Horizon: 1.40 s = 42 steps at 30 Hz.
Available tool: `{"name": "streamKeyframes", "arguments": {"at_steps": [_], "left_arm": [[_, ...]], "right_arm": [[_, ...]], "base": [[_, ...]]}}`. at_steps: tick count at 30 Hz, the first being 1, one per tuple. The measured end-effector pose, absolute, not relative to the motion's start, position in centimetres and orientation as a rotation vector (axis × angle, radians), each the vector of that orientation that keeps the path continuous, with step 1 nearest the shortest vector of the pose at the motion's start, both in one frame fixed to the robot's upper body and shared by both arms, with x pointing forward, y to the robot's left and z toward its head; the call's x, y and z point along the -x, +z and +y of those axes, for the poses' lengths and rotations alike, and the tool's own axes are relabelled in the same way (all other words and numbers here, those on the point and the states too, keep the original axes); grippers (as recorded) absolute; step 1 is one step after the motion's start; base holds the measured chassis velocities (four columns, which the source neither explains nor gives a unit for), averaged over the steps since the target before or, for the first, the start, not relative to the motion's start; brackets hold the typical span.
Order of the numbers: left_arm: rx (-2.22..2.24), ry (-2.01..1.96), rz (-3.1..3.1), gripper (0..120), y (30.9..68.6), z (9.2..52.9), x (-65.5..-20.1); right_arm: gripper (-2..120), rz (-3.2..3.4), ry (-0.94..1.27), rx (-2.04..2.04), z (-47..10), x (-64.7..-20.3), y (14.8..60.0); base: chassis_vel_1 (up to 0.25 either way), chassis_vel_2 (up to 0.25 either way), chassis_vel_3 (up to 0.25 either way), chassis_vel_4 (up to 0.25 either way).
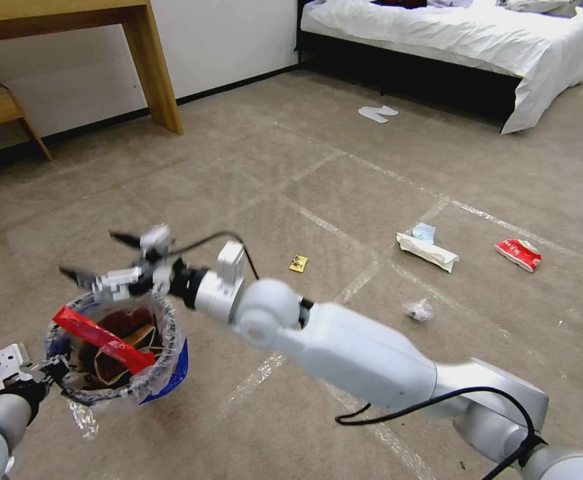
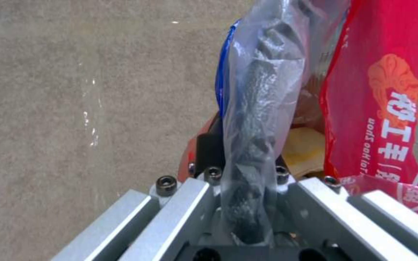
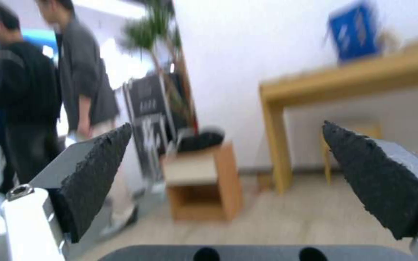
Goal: Pick up the trash bin and place the garbage on the floor into it.
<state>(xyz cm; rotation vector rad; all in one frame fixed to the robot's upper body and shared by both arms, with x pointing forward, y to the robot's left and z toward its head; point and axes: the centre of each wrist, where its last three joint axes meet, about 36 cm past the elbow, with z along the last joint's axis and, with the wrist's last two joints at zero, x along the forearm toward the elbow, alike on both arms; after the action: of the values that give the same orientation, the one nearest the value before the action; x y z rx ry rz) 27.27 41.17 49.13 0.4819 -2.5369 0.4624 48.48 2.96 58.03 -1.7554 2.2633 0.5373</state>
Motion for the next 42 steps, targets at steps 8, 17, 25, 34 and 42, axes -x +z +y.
{"name": "streamKeyframes", "arguments": {"at_steps": [8,17,25,34,42], "left_arm": [[-0.491,0.458,-2.548,1,49.5,41.2,-27.0],[-0.512,0.441,-2.571,1,50.0,41.0,-26.6],[-0.568,0.423,-2.588,1,50.2,40.7,-25.7],[-0.584,0.43,-2.596,1,49.9,40.2,-25.4],[-0.588,0.442,-2.599,1,49.6,39.5,-25.1]], "right_arm": [[100,2.194,0.602,1.484,-3.7,-50.4,63.1],[100,2.335,0.542,0.999,-17.5,-52.4,61.8],[100,2.454,0.291,0.51,-28.8,-48.4,59.6],[100,2.537,0.155,0.183,-33.1,-41.5,54.8],[100,2.608,0.034,0.066,-33.9,-38.7,49.4]], "base": [[0.0,0.0,0.0,0.0],[0.0,0.0,0.0,0.0],[0.0,0.0,0.0,0.0],[0.0,0.0,0.0,0.0],[0.0,0.0,0.0,0.0]]}}
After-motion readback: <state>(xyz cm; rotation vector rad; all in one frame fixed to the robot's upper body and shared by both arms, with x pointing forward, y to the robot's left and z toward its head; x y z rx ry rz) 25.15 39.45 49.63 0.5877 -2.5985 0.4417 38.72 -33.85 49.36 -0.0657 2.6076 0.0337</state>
